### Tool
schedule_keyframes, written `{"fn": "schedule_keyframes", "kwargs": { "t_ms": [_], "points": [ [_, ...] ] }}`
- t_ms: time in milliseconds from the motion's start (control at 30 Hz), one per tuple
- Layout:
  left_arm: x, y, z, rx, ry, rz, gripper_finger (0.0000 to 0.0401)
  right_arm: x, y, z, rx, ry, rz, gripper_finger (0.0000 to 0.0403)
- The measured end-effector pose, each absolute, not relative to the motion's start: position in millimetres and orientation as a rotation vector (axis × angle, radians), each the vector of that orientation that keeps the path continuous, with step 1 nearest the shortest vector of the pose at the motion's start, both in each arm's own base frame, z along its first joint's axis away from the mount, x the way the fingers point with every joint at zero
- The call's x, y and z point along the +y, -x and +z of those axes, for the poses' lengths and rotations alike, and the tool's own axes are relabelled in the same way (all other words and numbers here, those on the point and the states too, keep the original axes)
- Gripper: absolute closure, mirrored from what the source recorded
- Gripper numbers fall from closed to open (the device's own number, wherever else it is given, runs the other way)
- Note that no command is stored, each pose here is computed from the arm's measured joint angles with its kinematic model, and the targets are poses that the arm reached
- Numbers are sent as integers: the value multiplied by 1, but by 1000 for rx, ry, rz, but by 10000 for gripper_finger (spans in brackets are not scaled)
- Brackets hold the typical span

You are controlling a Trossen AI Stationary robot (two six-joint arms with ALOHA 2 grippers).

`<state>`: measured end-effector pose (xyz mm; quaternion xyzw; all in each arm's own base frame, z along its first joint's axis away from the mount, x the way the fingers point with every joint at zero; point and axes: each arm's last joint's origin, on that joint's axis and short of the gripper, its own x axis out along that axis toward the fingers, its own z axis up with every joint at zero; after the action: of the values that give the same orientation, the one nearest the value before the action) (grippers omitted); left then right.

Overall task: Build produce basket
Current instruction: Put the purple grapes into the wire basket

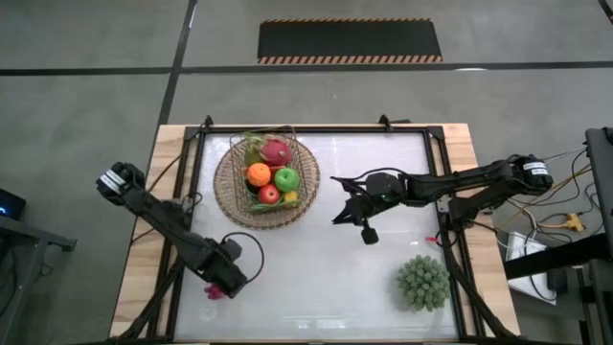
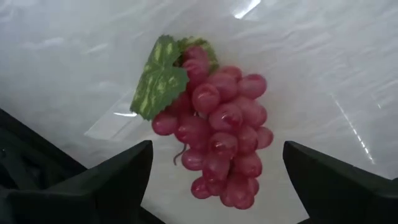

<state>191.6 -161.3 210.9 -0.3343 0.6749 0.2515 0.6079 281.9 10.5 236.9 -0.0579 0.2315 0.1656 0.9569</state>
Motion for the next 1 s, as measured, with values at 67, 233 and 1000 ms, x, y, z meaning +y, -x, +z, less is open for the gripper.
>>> {"fn": "schedule_keyframes", "kwargs": {
  "t_ms": [67, 233, 1000],
  "points": [
    [-161, -192, 211, 1559, 770, 580, 61, 11, -282, 238, 459, 119, 335, 394],
    [-163, -192, 210, 1560, 762, 576, 85, 11, -283, 239, 451, 120, 334, 394],
    [-173, -194, 202, 1518, 757, 553, 317, 11, -282, 238, 460, 112, 334, 394]
  ]
}}
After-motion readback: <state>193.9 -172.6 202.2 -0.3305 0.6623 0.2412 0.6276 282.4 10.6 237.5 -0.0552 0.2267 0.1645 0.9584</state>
